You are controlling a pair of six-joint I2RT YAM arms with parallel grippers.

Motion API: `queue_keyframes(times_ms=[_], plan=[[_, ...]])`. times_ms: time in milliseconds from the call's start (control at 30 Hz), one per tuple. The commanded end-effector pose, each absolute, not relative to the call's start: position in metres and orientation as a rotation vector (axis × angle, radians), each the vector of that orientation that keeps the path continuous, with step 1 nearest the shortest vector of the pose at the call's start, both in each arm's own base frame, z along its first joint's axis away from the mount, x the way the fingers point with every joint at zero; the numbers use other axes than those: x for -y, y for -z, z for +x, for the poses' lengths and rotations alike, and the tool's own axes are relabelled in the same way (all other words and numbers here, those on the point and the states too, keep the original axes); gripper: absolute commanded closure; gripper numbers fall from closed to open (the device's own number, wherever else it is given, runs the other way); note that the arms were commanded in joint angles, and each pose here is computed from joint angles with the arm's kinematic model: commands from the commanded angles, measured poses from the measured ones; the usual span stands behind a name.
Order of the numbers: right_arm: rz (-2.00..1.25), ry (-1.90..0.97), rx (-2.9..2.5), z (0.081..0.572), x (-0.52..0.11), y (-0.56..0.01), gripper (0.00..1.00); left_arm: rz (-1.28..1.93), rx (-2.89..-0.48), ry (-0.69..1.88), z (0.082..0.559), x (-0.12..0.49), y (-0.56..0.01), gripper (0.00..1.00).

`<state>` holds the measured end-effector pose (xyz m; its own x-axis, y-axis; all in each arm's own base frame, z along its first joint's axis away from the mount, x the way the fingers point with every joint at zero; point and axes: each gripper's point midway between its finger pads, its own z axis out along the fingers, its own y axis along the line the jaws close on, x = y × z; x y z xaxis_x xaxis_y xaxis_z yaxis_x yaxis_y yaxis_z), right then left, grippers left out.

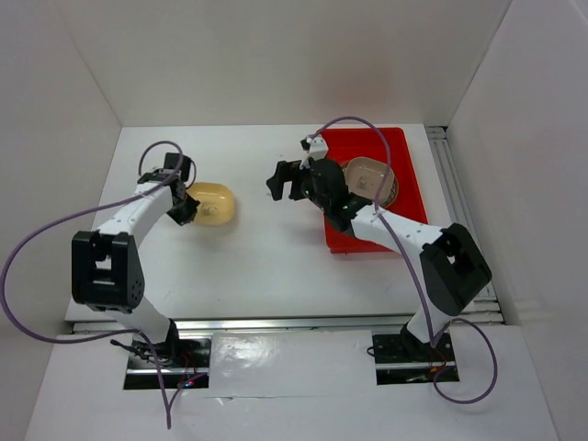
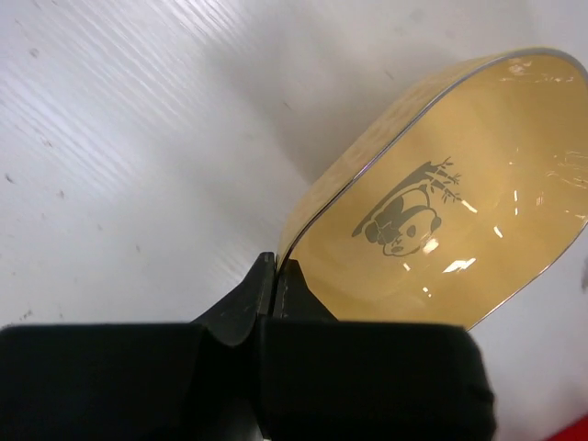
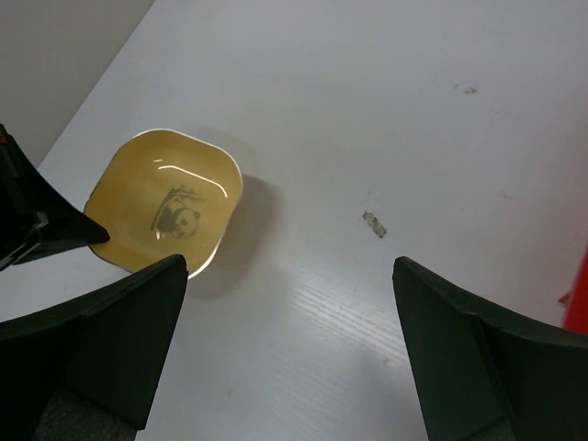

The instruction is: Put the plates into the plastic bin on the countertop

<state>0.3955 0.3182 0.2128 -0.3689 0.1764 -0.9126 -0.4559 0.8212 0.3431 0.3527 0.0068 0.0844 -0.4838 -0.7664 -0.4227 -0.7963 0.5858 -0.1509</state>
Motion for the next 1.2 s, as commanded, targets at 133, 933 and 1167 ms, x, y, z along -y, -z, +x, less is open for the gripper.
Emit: queue_keyframes(times_ms=[133, 933, 1167], plan=[[-0.263, -0.787, -1.759, 0.411, -0.351, -0.242, 0.00, -1.018, -2.274, -0.073, 0.342, 0.028, -0.155, 1.00], [-0.175, -0.981, -1.875, 0.409, -0.396, -0.189, 1.00, -0.618, -2.173, 0.379, 0.353, 0.118, -0.216, 0.34], [0.129, -0.535, -1.846, 0.453, -0.305, -0.219, 1.00, -0.452, -2.219, 0.437, 0.344, 0.140, -0.222, 0.00]])
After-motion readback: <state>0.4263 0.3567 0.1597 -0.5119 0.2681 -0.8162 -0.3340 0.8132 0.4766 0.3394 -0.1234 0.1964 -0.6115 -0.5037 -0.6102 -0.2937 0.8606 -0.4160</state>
